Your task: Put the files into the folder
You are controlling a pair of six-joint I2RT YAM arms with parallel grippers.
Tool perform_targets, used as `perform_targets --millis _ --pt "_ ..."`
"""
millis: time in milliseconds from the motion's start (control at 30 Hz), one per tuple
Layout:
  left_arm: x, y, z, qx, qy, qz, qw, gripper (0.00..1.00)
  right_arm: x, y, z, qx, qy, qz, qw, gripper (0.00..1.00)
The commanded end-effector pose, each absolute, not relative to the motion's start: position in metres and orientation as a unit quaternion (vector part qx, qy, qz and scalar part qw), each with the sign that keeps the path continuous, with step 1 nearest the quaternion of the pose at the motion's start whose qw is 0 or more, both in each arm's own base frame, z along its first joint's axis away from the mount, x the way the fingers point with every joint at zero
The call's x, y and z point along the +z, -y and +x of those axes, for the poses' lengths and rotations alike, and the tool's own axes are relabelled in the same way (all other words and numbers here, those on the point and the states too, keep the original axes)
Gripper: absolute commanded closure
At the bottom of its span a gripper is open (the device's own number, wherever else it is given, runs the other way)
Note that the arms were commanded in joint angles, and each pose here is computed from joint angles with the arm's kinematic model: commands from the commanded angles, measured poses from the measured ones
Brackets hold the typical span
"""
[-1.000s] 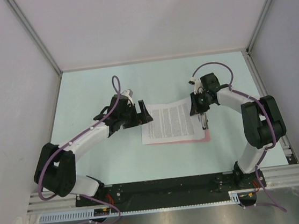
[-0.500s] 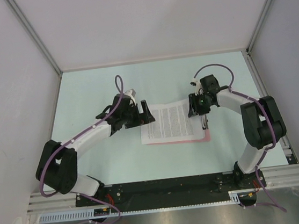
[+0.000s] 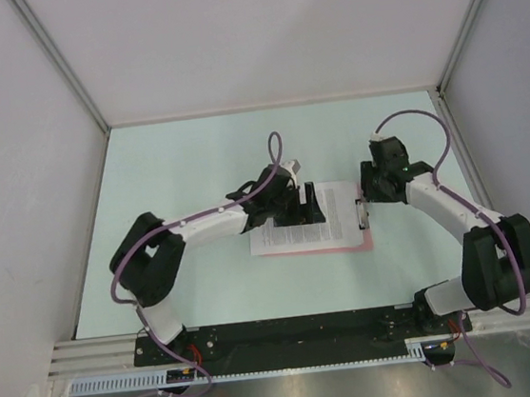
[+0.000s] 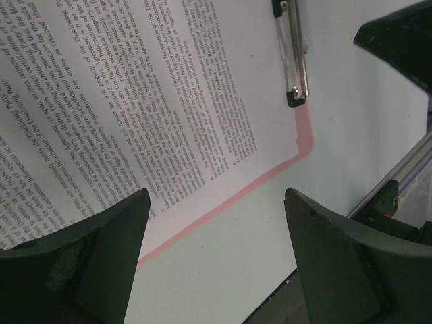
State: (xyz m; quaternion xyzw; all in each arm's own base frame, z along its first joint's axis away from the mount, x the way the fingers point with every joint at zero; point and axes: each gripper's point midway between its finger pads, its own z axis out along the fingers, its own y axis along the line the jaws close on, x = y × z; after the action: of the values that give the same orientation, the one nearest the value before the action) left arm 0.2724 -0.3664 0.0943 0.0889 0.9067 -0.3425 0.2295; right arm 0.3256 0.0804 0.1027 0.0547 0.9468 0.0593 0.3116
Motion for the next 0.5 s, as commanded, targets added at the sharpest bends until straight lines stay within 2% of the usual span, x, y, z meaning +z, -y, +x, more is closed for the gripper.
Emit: perform_targets --millis 0,33,167,467 --pt "0.1 0.384 0.287 -0.349 -0.904 0.071 0.237 0.14 0.073 -0.084 0.317 0.0 -0.955 0.04 0.295 0.43" --pt "0.097 0.379 0.291 -0.335 -0.907 0.064 0.246 0.14 0.071 -0.085 0.315 -0.005 -0.956 0.038 0.291 0.36" --pt "0.089 0.374 0.292 -0.315 -0.915 0.063 0.244 0.13 0.048 -0.085 0.308 -0.037 -0.964 0.036 0.259 0.35" --pt "0.087 0.365 0.291 -0.299 -0.92 0.061 0.248 0.13 0.035 -0.094 0.32 -0.032 -0.961 0.026 0.273 0.49"
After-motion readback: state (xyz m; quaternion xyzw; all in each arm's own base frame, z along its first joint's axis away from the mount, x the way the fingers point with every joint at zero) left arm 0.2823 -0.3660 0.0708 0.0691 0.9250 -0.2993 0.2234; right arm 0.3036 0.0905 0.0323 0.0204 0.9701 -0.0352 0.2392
